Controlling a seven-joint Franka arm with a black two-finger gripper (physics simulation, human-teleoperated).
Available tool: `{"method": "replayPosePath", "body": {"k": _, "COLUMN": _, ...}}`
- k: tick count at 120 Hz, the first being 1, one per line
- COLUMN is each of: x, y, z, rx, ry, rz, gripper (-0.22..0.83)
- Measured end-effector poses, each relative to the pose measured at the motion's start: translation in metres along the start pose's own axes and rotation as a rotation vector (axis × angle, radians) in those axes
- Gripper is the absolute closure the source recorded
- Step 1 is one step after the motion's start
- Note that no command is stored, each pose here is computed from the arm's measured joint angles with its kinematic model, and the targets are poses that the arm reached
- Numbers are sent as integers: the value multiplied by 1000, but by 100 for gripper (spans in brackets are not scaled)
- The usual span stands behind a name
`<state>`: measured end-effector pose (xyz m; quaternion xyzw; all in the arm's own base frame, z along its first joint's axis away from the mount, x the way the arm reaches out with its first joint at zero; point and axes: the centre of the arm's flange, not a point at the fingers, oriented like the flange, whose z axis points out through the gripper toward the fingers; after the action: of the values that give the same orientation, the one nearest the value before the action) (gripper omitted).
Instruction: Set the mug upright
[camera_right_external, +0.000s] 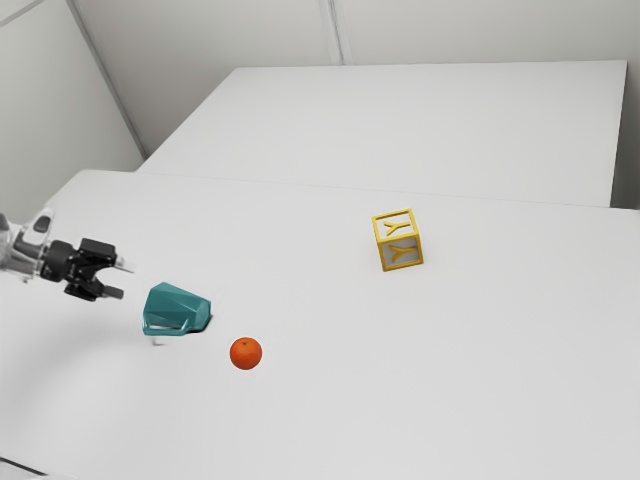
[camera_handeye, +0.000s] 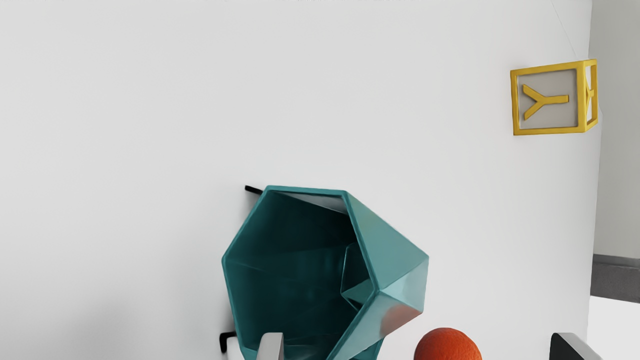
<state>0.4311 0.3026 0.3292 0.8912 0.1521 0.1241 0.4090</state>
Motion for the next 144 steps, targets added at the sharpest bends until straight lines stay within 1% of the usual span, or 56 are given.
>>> {"method": "replayPosePath", "body": {"k": 22, "x": 1, "y": -8, "z": 12, "rx": -33, "ry": 3, "rz": 30, "gripper": 3}}
{"method": "replayPosePath", "body": {"k": 57, "x": 1, "y": -10, "z": 32, "rx": -55, "ry": -26, "rz": 74, "gripper": 3}}
{"method": "replayPosePath", "body": {"k": 87, "x": 0, "y": -14, "z": 53, "rx": -73, "ry": -67, "rz": 74, "gripper": 2}}
{"method": "replayPosePath", "body": {"k": 144, "x": 1, "y": -7, "z": 77, "rx": -89, "ry": -110, "rz": 102, "gripper": 3}}
